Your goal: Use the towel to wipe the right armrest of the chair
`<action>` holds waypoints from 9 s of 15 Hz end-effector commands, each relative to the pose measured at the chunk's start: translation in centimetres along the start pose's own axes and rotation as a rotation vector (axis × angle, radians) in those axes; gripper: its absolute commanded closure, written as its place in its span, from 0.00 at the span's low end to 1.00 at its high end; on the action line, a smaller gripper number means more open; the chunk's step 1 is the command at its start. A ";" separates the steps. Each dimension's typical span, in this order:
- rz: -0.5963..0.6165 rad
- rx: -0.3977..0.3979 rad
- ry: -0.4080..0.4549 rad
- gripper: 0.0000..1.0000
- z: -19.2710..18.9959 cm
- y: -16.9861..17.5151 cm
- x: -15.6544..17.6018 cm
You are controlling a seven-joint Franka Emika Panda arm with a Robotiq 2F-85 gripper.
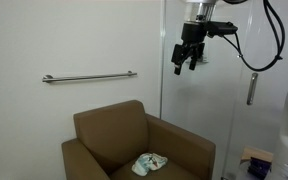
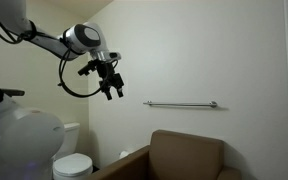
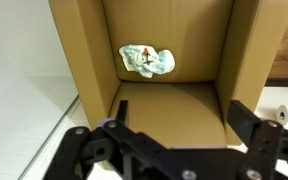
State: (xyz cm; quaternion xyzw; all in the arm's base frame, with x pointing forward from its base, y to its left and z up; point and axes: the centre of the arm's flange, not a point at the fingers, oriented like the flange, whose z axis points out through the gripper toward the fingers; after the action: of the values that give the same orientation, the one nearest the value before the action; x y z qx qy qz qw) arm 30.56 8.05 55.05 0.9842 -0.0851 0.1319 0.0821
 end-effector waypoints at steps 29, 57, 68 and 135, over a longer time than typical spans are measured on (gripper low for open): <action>-0.040 0.072 -0.068 0.00 27.3 -7.3 0.9; 0.087 0.079 -0.391 0.00 63.5 -7.0 8.4; 0.044 -0.025 -0.131 0.00 64.3 -3.9 17.1; 0.153 -0.213 0.090 0.92 43.6 10.1 30.4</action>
State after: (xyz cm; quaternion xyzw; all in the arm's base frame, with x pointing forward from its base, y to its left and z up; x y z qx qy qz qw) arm 70.69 -10.13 17.66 0.9707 -0.1370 0.1200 0.1566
